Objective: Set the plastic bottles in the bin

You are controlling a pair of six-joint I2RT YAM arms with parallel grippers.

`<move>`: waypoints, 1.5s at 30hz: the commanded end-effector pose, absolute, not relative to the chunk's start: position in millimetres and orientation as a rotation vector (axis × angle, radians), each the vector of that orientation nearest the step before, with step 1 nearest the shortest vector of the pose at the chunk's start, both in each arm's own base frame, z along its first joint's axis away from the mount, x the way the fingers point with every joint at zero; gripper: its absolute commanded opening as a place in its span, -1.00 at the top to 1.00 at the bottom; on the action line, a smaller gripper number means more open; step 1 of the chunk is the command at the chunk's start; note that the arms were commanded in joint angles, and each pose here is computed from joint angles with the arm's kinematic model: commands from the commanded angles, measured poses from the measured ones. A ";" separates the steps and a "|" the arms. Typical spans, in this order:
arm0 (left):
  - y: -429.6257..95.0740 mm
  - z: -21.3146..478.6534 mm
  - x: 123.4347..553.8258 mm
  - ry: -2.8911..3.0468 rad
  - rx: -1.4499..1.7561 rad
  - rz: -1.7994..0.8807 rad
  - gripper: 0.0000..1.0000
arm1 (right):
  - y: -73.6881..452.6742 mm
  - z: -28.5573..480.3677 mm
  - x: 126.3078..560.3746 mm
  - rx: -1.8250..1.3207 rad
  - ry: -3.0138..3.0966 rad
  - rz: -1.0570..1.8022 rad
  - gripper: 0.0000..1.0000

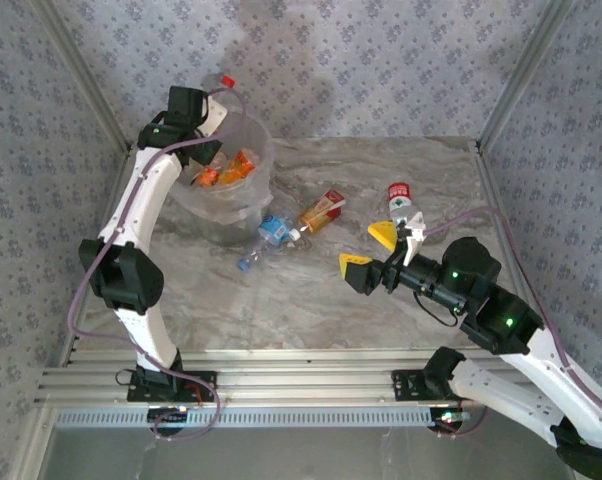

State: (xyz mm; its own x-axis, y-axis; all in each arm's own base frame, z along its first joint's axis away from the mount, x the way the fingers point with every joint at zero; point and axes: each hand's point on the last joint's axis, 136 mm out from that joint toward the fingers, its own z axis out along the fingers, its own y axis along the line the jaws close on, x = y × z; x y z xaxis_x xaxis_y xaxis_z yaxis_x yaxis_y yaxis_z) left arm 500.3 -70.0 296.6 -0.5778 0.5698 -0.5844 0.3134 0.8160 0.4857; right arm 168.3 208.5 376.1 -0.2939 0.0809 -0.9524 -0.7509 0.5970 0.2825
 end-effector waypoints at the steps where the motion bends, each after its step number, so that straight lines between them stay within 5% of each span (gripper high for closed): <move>1: -73.7 299.0 503.5 2.209 0.622 0.391 -0.31 | 205.1 383.9 162.8 -0.567 1.662 0.920 -1.00; 15: -76.4 323.1 493.9 2.183 0.562 0.329 -0.54 | 206.1 383.8 162.2 -0.556 1.670 0.940 -1.00; 26: -90.5 391.2 461.7 2.085 0.415 0.096 -0.82 | 190.7 373.4 179.9 -0.389 1.749 0.877 -1.00; 35: -110.0 428.3 401.6 2.061 0.287 -0.235 -0.99 | 159.6 338.2 198.0 -0.184 1.919 0.702 -1.00; 45: -187.5 401.5 303.8 2.062 0.423 -0.686 -0.99 | 104.8 284.0 226.6 0.004 2.169 0.380 -1.00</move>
